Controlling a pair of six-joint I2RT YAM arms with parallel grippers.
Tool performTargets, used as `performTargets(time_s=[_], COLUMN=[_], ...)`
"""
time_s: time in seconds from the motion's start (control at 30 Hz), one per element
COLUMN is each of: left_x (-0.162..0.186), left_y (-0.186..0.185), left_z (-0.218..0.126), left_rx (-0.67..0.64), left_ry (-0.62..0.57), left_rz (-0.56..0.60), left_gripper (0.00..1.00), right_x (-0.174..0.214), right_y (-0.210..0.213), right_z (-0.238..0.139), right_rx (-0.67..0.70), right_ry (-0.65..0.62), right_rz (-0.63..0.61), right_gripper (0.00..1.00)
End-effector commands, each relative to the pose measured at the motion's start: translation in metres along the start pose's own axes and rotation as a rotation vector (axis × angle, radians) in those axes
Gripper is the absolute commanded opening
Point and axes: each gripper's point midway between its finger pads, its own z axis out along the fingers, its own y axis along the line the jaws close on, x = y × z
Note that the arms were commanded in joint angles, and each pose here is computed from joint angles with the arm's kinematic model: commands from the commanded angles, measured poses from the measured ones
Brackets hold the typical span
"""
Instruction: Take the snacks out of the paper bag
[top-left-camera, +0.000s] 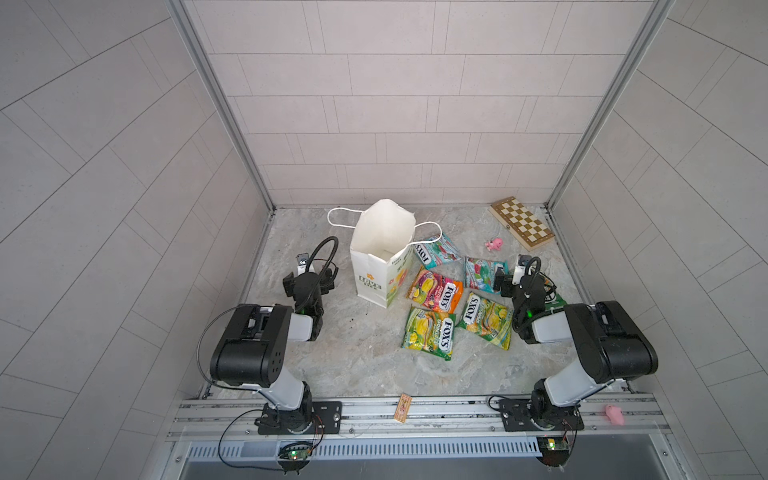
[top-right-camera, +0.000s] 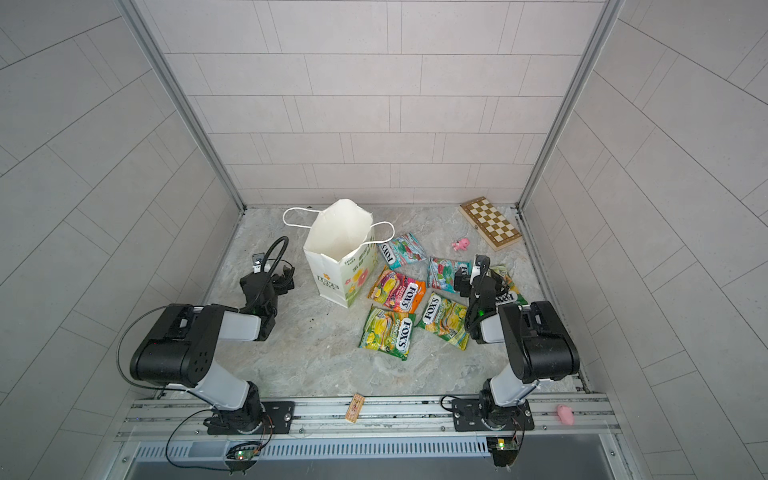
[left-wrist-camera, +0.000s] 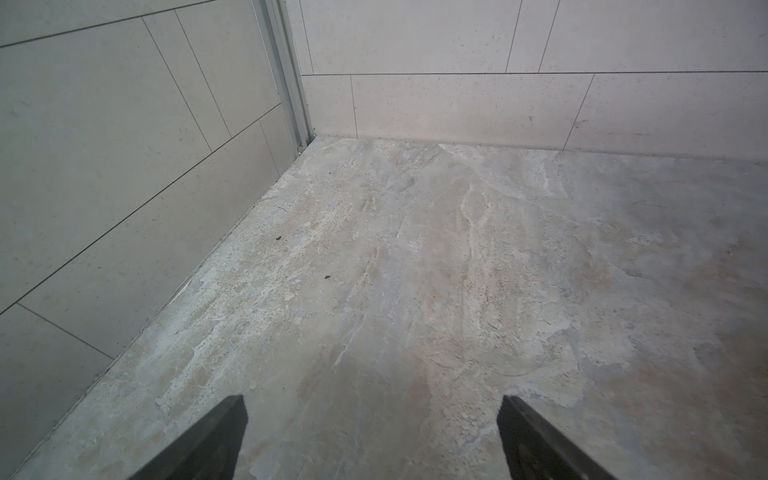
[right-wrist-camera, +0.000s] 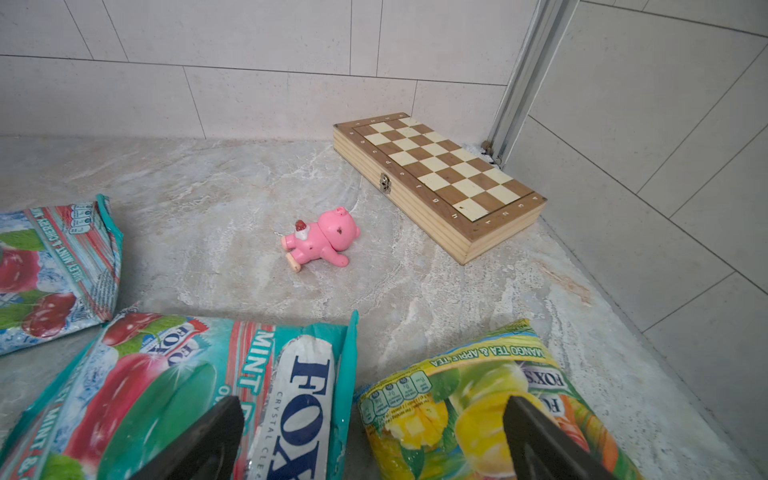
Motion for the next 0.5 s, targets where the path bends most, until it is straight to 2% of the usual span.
performTargets(time_s=[0.0, 0.47], left_x=[-0.0027, -0.0021], left_y=[0.004, 0.0034], left_z=[0.0005, 0.0007], left_rx=[-0.018, -0.018], left_ry=[-0.009, -0.004], left_rz=[-0.009, -0.006], left_gripper=[1.0, 1.0], right_x=[-0.0026, -0.0022], right_y=[-0.0049, -0.0046], right_z=[0.0011, 0.0009], right_rx=[0.036, 0.035], right_ry=[-0.004, -0.002], right_rz=[-0.022, -0.022], right_gripper=[0.99, 0.99])
